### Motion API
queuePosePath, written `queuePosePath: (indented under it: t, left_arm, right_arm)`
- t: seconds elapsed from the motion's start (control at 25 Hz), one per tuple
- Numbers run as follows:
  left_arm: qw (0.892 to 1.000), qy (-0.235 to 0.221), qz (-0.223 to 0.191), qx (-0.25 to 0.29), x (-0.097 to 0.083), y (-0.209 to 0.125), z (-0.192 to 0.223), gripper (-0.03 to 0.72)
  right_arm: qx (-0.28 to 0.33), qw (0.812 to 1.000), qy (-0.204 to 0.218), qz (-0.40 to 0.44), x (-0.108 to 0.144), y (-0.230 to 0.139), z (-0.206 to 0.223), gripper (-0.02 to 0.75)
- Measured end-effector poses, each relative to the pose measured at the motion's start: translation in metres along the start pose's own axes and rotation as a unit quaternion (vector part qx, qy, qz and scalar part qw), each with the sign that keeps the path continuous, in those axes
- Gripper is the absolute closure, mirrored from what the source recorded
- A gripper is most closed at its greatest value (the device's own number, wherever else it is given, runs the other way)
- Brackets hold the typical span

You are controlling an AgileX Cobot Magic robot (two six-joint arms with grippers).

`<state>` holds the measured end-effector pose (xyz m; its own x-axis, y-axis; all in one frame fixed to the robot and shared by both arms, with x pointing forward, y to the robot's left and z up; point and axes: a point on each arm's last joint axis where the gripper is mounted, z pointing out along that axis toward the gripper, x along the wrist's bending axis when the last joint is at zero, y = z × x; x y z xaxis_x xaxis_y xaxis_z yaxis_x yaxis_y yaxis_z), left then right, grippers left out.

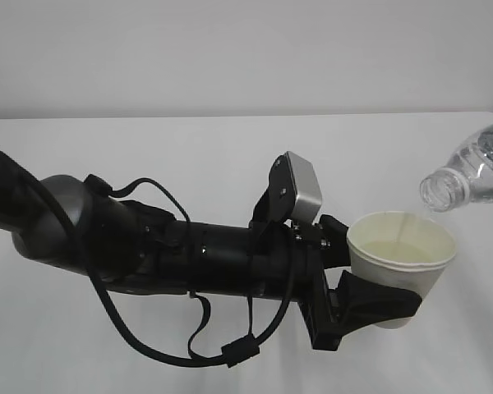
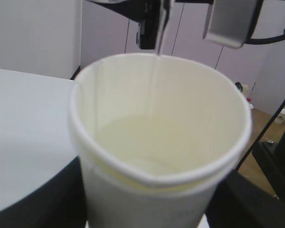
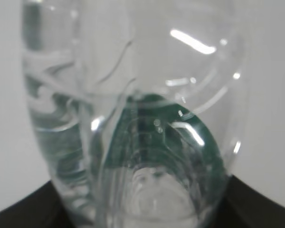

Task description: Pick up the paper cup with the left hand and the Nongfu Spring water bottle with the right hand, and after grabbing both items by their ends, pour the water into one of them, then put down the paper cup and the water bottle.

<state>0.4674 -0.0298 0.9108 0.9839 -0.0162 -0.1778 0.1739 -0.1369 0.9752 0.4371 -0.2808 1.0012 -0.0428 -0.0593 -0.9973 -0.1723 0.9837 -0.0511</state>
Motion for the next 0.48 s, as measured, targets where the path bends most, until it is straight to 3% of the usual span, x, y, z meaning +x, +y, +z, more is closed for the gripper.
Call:
queuePosePath:
  t: [0.48]
  left_arm:
    - [1.000, 0.000, 0.000, 0.000, 0.0000, 0.0000, 0.0000, 0.207]
  right_arm:
    - [0.000, 1.000, -0.001, 0.000, -0.0001, 0.0000, 0.0000, 0.291]
